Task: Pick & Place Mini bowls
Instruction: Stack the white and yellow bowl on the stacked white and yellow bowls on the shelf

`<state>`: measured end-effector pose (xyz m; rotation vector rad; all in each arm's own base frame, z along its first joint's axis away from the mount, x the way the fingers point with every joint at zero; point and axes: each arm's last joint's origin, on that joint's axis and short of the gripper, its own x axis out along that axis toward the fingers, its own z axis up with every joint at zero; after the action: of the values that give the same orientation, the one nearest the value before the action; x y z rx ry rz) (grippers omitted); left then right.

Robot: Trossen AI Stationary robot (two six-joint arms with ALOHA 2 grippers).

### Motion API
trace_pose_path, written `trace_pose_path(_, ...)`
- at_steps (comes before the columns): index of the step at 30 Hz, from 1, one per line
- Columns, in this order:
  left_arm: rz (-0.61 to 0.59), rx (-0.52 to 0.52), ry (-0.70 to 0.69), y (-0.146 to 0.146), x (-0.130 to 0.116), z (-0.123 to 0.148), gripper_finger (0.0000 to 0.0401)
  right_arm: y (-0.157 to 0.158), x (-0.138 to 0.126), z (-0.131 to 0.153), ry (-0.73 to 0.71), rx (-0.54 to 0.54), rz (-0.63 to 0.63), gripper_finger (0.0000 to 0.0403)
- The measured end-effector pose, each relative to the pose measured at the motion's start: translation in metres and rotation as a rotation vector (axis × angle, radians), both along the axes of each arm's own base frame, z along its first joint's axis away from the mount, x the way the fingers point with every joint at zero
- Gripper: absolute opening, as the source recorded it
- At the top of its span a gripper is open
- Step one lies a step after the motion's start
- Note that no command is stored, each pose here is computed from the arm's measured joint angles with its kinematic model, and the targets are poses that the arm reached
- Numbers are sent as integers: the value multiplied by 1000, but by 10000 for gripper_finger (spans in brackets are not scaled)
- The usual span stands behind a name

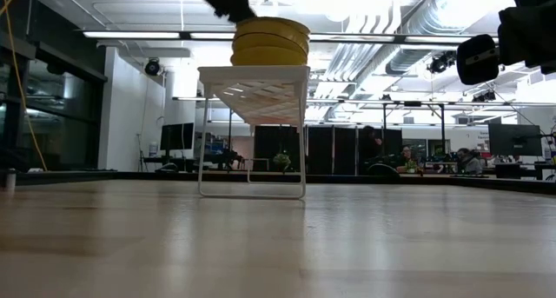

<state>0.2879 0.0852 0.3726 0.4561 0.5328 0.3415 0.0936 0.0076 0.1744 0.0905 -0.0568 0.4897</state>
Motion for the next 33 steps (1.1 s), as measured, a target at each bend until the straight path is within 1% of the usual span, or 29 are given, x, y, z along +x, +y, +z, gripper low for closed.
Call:
trace_pose_path(2, -8, -34, -9, -1, -1, -12, 1, 0, 0, 0, 0, 0, 0, 0)
trace_pose_path(4, -10, -48, -61, -1, 1, -16, 1, 0, 0, 0, 0, 0, 0, 0)
trace_pose_path(7, -39, -93, -98, -2, 1, -21, 0, 0, 0, 0, -1, 0, 0, 0)
trace_pose_path(10, -61, -124, -91, -3, 2, -26, 0, 0, 0, 0, 0, 0, 0, 0)
trace_pose_path(18, -58, -196, -95, -4, 2, -35, 0, 0, 0, 0, -1, 0, 0, 0)
trace_pose_path(22, -82, -255, -99, -5, 2, -38, 0, 0, 0, 0, 0, 0, 0, 0)
trace_pose_path(28, -94, -276, -114, -10, 3, -34, 0, 0, 0, 0, -1, 0, 0, 0)
trace_pose_path(31, -100, -265, -137, -12, -6, -19, 0, 0, 0, 0, 0, 0, 0, 0)
trace_pose_path(33, -98, -257, -152, -14, -7, -9, 0, 0, 0, 0, 0, 0, 0, 0)
